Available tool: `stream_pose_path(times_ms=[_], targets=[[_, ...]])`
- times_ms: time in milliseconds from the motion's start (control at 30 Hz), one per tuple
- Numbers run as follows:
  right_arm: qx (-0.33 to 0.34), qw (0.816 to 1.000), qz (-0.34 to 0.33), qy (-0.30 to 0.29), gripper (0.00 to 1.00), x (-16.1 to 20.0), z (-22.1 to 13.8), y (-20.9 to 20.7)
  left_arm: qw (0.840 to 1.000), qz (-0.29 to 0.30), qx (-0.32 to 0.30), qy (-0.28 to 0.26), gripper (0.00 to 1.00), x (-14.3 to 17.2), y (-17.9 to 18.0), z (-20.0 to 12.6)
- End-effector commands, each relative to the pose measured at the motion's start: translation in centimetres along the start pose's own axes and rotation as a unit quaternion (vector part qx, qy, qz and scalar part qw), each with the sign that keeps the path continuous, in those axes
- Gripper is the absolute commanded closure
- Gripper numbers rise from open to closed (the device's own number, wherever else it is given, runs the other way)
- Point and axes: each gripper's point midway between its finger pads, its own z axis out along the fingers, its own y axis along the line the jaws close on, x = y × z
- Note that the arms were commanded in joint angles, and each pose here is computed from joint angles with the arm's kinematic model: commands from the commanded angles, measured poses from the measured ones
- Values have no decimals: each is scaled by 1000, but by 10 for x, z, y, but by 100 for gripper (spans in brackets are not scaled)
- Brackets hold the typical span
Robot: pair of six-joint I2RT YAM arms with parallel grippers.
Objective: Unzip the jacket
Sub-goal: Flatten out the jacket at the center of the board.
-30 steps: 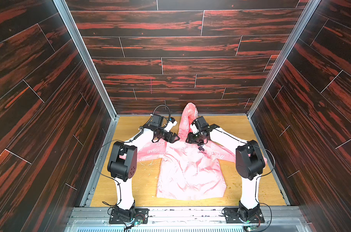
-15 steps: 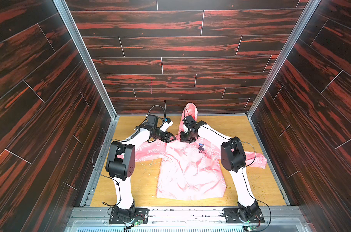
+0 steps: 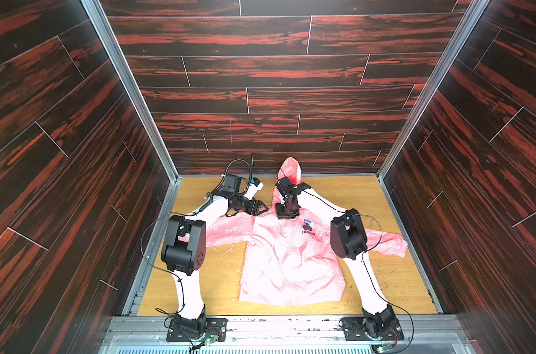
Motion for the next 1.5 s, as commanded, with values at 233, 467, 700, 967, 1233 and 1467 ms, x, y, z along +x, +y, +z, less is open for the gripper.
stream_pose_path(times_ms=[233,467,700,967,1233,1467], targets=[[62,996,-35,44,71,21,23,-11,1000,0,-2,-9,36,-1,-3,-7],[99,992,-51,52,74,26,28,-23,1000,-2,-3,-11,38,-1,-3,-7],[105,991,-68,45,82,21,24,-24,999,-11,-28,-14,50,0,6,-8],[91,993,-73,15,100,6,-6,-14,998,-20,-56,-28,59,-3,14,-9],[14,998,-66,-17,100,-2,-46,5,994,-48,-81,-56,74,-11,25,-11],[21,1000,-22,2,89,9,-50,-11,988,-71,-98,-93,53,-22,27,-20]])
